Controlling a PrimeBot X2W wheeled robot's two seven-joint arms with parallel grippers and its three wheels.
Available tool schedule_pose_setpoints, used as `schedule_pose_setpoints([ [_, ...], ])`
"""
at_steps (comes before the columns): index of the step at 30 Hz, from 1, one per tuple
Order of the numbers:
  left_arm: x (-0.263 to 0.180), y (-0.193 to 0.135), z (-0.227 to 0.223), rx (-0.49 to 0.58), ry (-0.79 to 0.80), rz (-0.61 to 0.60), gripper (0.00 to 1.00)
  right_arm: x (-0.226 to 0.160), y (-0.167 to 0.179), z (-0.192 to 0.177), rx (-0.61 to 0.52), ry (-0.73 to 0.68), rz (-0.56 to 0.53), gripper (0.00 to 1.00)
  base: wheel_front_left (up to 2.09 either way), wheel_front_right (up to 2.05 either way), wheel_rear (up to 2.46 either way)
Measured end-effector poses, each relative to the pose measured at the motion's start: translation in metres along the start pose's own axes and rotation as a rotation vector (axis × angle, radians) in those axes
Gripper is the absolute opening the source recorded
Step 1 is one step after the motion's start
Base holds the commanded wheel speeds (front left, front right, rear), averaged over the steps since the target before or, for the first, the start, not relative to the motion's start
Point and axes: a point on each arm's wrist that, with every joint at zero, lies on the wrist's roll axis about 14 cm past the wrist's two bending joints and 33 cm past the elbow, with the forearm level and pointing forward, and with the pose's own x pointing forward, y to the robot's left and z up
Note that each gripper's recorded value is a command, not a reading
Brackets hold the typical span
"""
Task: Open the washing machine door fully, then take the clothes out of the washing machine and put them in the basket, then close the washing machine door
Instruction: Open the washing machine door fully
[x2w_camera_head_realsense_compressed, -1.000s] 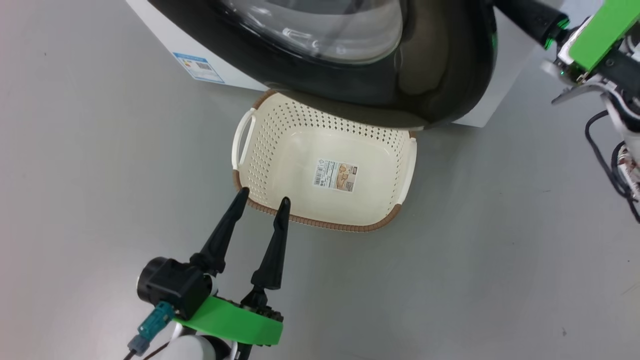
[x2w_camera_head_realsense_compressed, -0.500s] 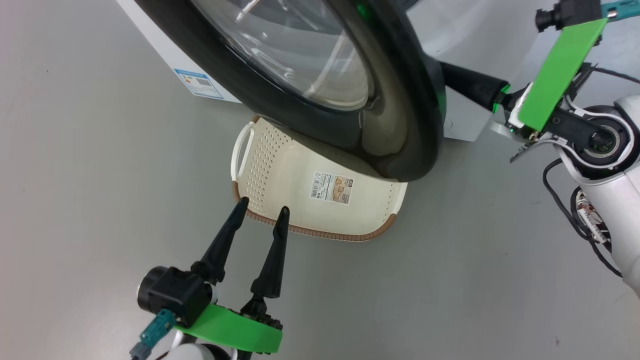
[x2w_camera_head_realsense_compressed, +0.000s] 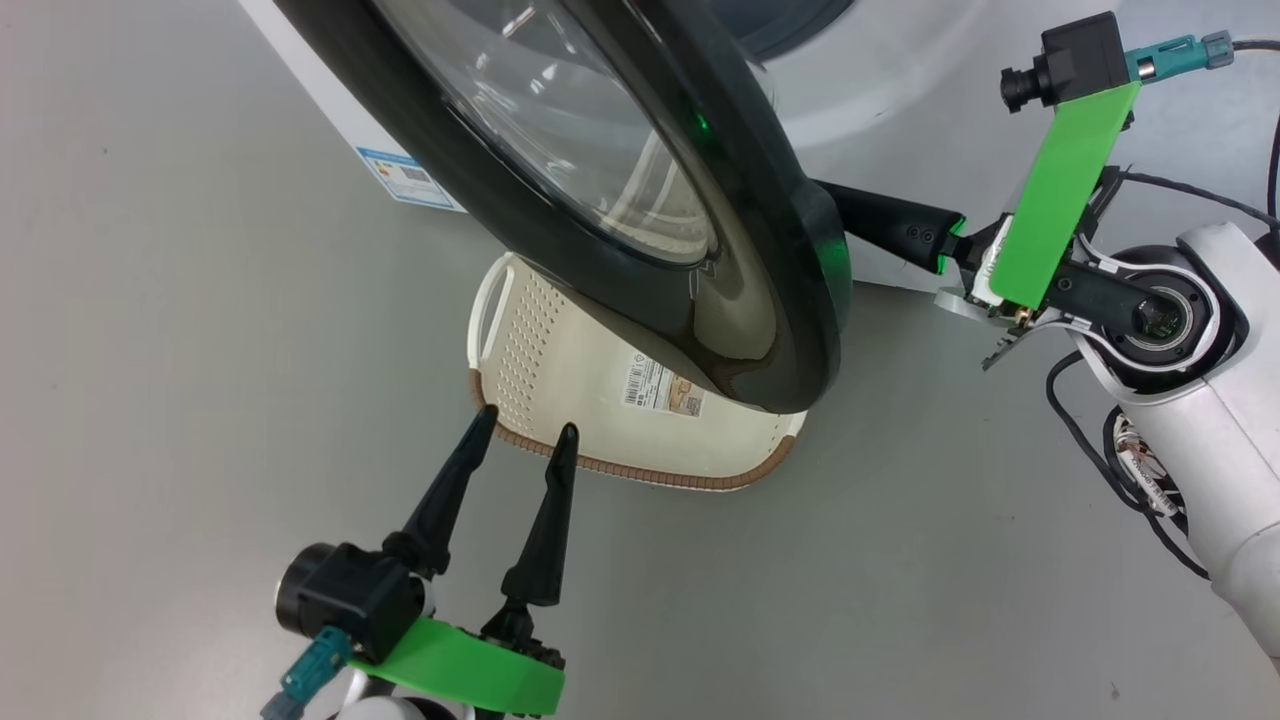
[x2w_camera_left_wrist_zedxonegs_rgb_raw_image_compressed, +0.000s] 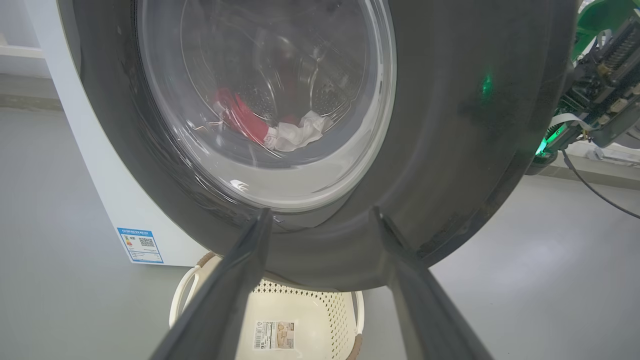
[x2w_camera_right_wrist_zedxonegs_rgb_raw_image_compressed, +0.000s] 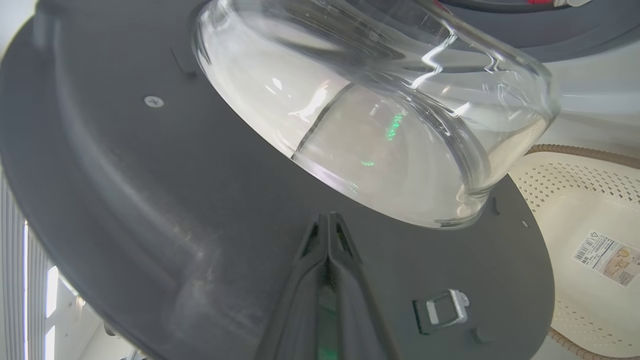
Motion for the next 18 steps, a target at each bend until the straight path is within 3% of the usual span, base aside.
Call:
schedule_pose_setpoints([
  [9, 0.0, -0.001, 0.002, -0.001, -0.005, -0.003, 1.0, -0.004, -0.009, 0.007, -0.024, -0.061, -0.043, 0.0, 0.0, 0.0, 0.0],
  [13, 0.0, -0.003, 0.003, -0.003, -0.009, -0.009, 1.0, -0.011, -0.011, 0.02, -0.026, -0.129, -0.058, 0.31, 0.0, 0.0, 0.0],
  [15, 0.001, -0.003, 0.004, -0.004, -0.012, -0.01, 1.0, -0.016, -0.013, 0.024, -0.028, -0.159, -0.07, 0.6, 0.0, 0.0, 0.0],
  [17, 0.001, -0.003, 0.004, -0.004, -0.014, -0.011, 1.0, -0.019, -0.016, 0.025, -0.02, -0.177, -0.077, 1.0, 0.0, 0.0, 0.0],
  [18, 0.001, -0.004, 0.005, -0.001, -0.015, -0.013, 1.0, -0.023, -0.02, 0.025, -0.01, -0.193, -0.088, 1.0, 0.0, 0.0, 0.0],
])
